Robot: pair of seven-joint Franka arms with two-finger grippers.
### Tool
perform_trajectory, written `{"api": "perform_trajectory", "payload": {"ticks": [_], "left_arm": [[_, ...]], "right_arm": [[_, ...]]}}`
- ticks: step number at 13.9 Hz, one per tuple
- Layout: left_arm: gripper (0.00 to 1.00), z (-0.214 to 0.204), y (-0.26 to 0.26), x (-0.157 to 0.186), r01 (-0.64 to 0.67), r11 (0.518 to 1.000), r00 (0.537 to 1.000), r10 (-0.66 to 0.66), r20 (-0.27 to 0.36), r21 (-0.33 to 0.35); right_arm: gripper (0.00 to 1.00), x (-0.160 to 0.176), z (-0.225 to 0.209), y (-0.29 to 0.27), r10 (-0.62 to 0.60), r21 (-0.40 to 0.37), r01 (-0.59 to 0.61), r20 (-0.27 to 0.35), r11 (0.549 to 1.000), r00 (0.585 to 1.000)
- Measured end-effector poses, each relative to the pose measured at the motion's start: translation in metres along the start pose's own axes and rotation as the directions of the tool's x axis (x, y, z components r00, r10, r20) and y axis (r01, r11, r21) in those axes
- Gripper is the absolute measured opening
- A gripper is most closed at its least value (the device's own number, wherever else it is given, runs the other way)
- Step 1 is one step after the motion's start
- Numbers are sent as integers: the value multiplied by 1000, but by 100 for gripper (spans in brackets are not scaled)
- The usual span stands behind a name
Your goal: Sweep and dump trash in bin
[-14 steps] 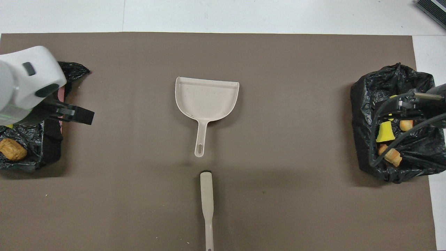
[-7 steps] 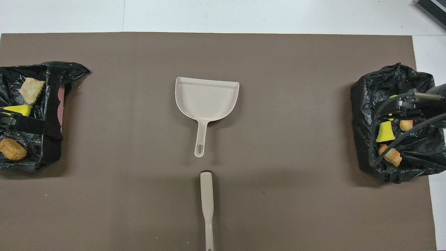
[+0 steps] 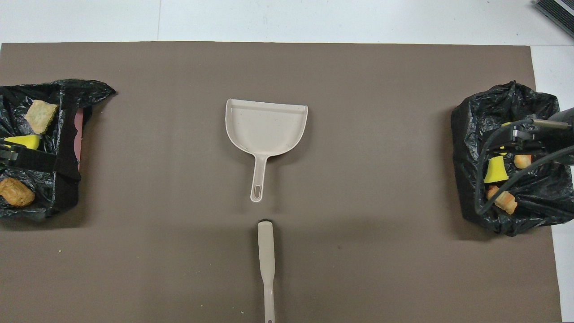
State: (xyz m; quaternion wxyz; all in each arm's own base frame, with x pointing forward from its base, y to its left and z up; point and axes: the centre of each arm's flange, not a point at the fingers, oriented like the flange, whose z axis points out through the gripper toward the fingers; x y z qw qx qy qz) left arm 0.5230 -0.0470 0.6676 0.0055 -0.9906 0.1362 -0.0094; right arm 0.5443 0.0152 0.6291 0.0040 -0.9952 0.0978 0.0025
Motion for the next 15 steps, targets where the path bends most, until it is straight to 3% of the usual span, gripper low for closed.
{"api": "perform_trajectory", "payload": {"ticks": [15], "left_arm": [[100, -2, -22, 4, 44, 999, 999, -44, 15, -15]], "right_arm": [[100, 0, 0, 0, 0, 0, 0, 0, 1000, 1000]]}}
